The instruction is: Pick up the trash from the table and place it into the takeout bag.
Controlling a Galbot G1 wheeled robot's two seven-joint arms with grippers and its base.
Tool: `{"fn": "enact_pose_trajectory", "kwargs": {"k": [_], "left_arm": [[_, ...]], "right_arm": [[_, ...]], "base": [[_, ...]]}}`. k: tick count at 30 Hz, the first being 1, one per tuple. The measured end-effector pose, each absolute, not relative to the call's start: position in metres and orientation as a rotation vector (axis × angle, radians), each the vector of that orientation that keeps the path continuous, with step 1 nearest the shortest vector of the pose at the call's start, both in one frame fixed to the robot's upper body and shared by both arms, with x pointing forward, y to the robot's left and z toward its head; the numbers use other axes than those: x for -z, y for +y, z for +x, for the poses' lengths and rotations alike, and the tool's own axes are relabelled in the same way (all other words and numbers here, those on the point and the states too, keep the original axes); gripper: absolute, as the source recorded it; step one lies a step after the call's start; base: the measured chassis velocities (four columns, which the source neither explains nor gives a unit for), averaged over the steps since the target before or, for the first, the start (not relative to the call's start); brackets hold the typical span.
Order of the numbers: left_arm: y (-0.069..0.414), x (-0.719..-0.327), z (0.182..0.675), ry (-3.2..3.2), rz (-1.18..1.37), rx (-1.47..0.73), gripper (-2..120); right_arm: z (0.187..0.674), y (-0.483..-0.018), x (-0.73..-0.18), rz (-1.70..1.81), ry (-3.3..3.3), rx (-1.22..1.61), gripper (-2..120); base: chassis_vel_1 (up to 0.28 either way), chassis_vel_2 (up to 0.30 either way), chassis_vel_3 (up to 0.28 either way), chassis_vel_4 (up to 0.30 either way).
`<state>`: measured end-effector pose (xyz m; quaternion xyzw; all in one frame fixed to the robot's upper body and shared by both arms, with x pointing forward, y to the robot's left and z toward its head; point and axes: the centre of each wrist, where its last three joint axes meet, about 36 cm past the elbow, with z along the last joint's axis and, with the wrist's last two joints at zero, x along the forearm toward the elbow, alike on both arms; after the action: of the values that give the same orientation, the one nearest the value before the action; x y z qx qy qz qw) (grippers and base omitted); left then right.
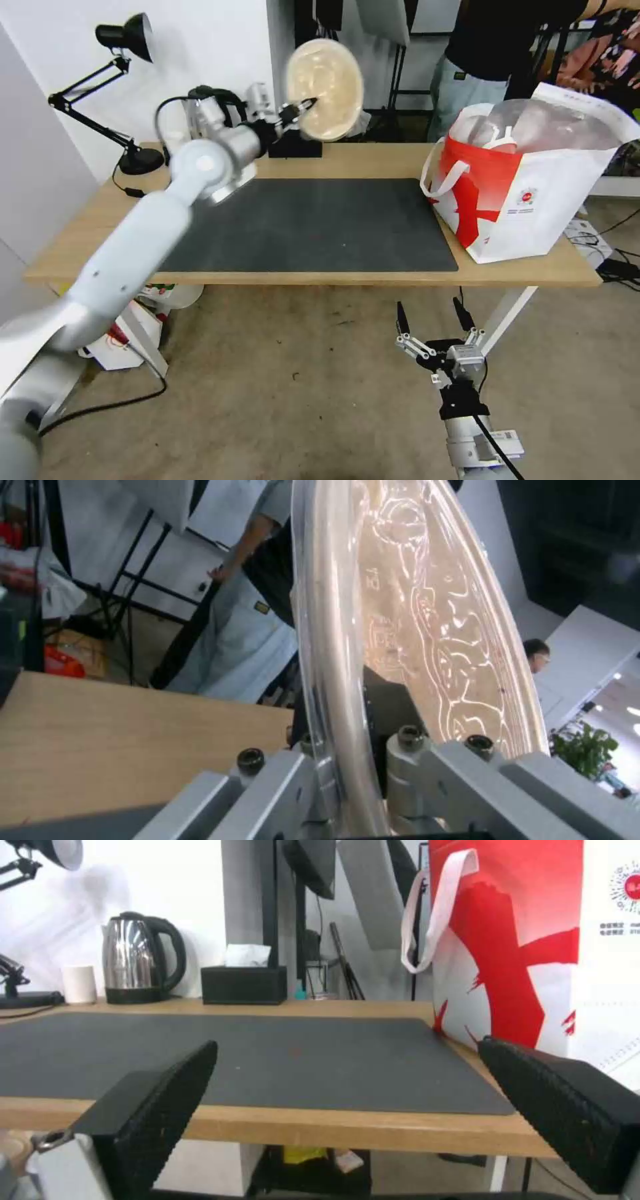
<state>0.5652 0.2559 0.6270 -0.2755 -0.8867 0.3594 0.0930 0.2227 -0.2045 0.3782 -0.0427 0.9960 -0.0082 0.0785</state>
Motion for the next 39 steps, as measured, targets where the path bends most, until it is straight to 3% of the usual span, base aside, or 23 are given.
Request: {"fn": "enact_pose_trajectory", "kwargs": {"k": [14,24,30,39], "left_arm": [[0.151,-0.654,0.681,-2.588,-1.055,-1.014,2],[0.065,-0.661,0.732,-2.571,-1.137,-1.095,2],[0.016,-0.663,0.744,-2.544,-1.127,-1.119,2],[0.0,-0.663,0.745,-2.57,-1.153,-0.982,2]], "right_arm": [[0.223,-0.205,-0.378,-0.128,2.981,0.025,100],[0.223,-0.205,-0.378,-0.128,2.982,0.025,100],[0.223,-0.205,-0.378,-0.128,2.982,0.025,100],[0.223,-0.205,-0.378,-0.128,2.981,0.025,100]], "base": [[0.0,0.0,0.0,0.0],[0.0,0.0,0.0,0.0],[0.0,0.0,0.0,0.0],[0.0,0.0,0.0,0.0]]}}
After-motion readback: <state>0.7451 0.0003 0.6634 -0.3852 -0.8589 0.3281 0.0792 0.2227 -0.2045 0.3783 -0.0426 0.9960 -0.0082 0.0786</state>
